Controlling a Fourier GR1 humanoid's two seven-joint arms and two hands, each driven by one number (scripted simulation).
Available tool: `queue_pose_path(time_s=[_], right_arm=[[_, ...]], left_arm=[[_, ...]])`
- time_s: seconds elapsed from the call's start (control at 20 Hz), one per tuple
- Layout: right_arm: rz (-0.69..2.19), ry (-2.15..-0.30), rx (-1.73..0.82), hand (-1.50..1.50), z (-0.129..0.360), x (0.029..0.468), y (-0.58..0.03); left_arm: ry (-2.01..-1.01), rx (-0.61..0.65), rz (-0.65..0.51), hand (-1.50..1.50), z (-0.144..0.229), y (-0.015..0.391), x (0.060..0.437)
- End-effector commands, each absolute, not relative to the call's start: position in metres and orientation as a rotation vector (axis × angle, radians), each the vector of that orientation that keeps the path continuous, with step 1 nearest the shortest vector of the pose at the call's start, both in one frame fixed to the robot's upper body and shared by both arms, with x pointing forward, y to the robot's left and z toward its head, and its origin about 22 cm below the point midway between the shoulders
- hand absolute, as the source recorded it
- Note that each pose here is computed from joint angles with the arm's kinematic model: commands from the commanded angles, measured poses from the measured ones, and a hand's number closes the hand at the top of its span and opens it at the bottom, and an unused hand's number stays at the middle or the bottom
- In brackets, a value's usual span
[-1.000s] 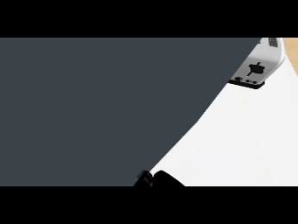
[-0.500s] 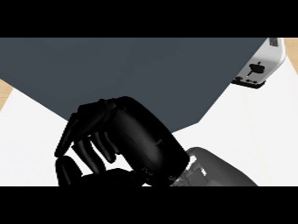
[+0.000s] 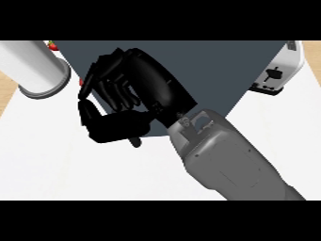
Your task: Pick up the wine, place it into the cabinet and close the cabinet
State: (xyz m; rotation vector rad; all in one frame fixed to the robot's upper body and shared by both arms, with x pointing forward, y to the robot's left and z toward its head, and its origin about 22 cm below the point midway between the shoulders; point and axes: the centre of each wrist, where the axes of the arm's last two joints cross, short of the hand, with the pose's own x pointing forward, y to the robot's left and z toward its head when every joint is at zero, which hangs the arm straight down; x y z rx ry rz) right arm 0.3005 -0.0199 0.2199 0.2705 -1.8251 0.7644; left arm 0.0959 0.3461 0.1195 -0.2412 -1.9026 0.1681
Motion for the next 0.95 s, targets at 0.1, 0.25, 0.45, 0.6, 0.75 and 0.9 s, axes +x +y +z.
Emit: queue_pose_path(time_s=[0.1, 0.25, 0.45, 0.6, 0.75, 0.9], right_arm=[[0.696, -1.815, 0.183, 1.5, 0.2, 0.347, -0.042], [0.719, -1.812, 0.146, 1.5, 0.203, 0.361, -0.066], [0.694, -1.838, 0.125, 1.5, 0.219, 0.375, -0.073], [0.702, -1.852, 0.086, 1.5, 0.214, 0.38, -0.085], [0.698, -1.848, 0.078, 1.5, 0.212, 0.389, -0.088], [0.695, -1.844, 0.094, 1.5, 0.21, 0.389, -0.084]], left_arm=[[-1.864, -0.282, 0.175, -1.5, 0.119, 0.324, 0.105], [-1.869, -0.264, 0.168, -1.5, 0.114, 0.322, 0.111], [-1.875, -0.283, 0.163, -1.5, 0.115, 0.313, 0.122], [-1.882, -0.255, 0.193, -1.5, 0.105, 0.307, 0.128], [-1.862, -0.288, 0.201, -1.5, 0.106, 0.297, 0.126], [-1.878, -0.273, 0.2, -1.5, 0.101, 0.3, 0.13]])
